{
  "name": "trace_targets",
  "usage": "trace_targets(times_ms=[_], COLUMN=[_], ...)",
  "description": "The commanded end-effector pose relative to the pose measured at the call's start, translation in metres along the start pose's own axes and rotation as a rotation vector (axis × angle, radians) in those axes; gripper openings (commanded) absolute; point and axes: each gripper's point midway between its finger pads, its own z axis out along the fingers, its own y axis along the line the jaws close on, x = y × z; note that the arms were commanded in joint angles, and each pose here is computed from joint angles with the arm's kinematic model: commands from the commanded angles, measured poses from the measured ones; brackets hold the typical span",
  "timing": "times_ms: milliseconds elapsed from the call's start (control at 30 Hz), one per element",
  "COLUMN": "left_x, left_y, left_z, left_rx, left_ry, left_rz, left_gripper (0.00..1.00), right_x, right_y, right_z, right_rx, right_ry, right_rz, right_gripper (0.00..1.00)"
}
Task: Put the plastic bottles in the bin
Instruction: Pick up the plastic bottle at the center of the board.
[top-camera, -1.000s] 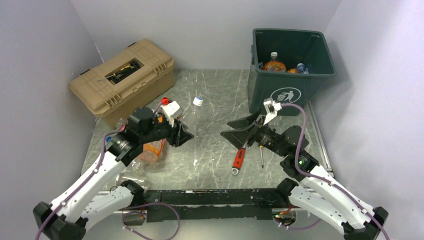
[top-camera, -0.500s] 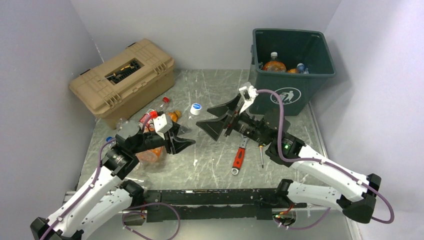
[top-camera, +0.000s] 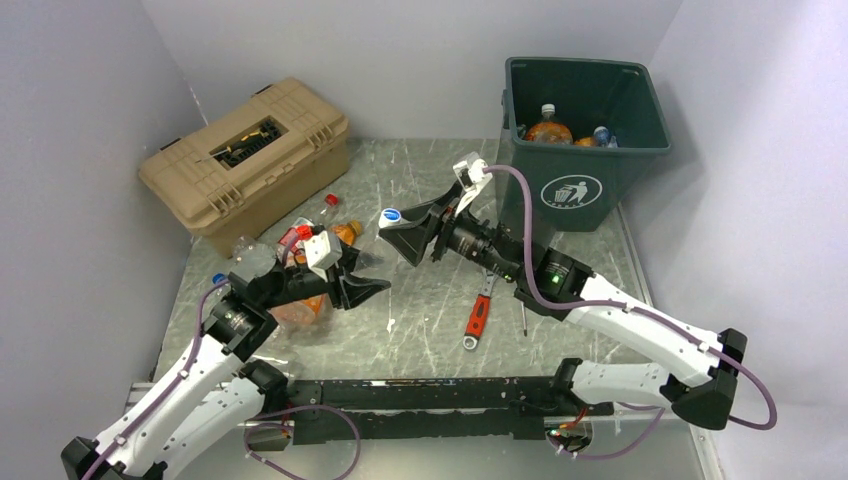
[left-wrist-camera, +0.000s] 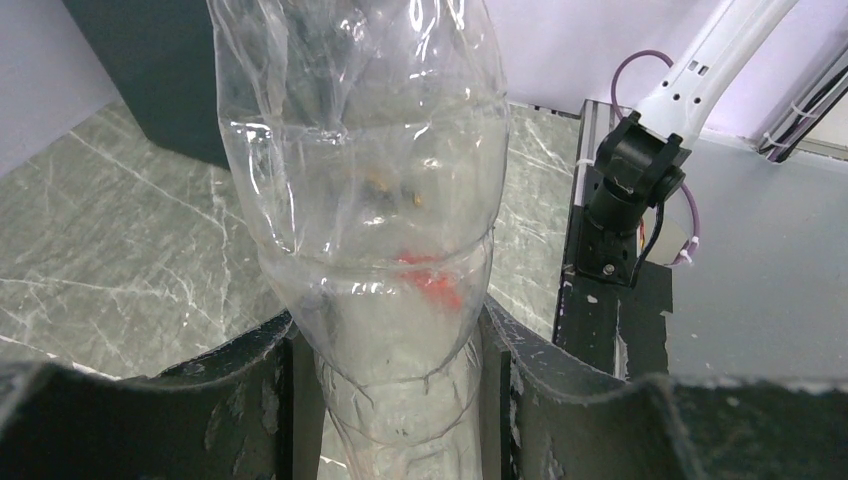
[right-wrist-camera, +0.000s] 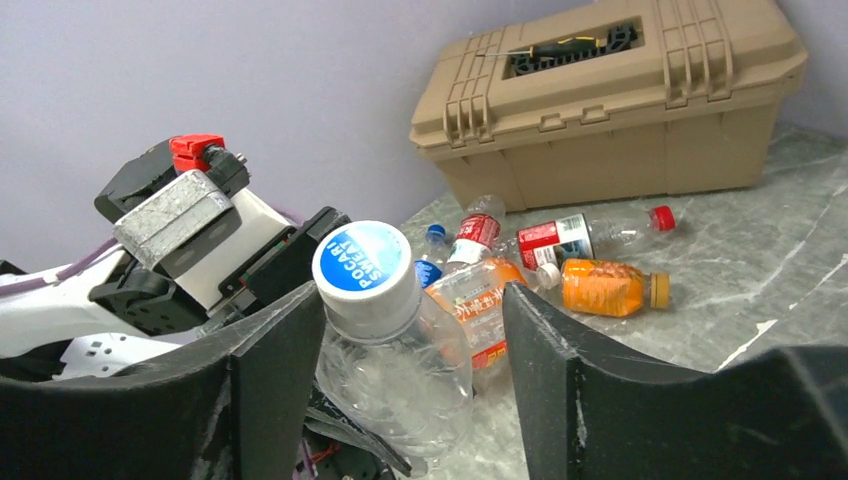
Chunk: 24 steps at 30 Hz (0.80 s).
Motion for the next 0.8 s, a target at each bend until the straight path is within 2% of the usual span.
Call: trace_targets(times_ms=[0, 67, 200, 267, 300, 400, 500, 533, 567, 633, 700, 767], left_x=[-0.013, -0.012, -0.012, -0.013, -0.014, -0.013, -0.012, -0.012, -0.012, -0.012, -0.012, -0.012], left_y=[-0.007, -0.007, -0.007, -0.007, -0.007, -0.007, -0.007, -0.006, -0.006, -0.004, -0.001, 0.005], left_z=[0.000, 0.000, -0.001, -0.001, -0.002, -0.002, -0.002, -0.002, -0.002, -0.002, -0.002, -0.003], left_rx=[0.040, 0.040, 0.033, 0.030, 0.030, 0.026, 0.022, 0.018, 0.017, 0.005, -0.016, -0.055], left_ry=[-0.040, -0.039, -0.037, -0.040, -0.041, -0.036, -0.033, -0.034, -0.032, -0.028, -0.018, -0.002], left_rz=[0.038, 0.039, 0.041, 0.045, 0.047, 0.047, 0.047, 0.047, 0.046, 0.039, 0.024, 0.002], left_gripper=[0.38, 0.38, 0.37, 0.37, 0.37, 0.38, 0.38, 0.39, 0.41, 0.49, 0.63, 0.97], right_x=[-0.016, -0.014, -0.012, -0.012, -0.011, -0.009, -0.008, -0.007, -0.006, -0.004, -0.003, -0.005], right_y=[0.009, 0.009, 0.011, 0.012, 0.013, 0.016, 0.018, 0.018, 0.017, 0.016, 0.015, 0.014], right_z=[0.003, 0.006, 0.011, 0.013, 0.014, 0.016, 0.015, 0.014, 0.014, 0.012, 0.008, 0.005], right_rx=[-0.027, -0.028, -0.036, -0.043, -0.046, -0.069, -0.077, -0.075, -0.072, -0.068, -0.068, -0.063], right_ry=[-0.029, -0.019, -0.003, -0.001, 0.004, 0.016, 0.027, 0.033, 0.037, 0.048, 0.051, 0.044], right_rz=[-0.028, -0.031, -0.023, -0.018, -0.017, -0.020, -0.025, -0.028, -0.030, -0.037, -0.050, -0.062], right_gripper=[0.64, 0.63, 0.73, 0.71, 0.67, 0.36, 0.18, 0.05, 0.00, 0.00, 0.00, 0.00])
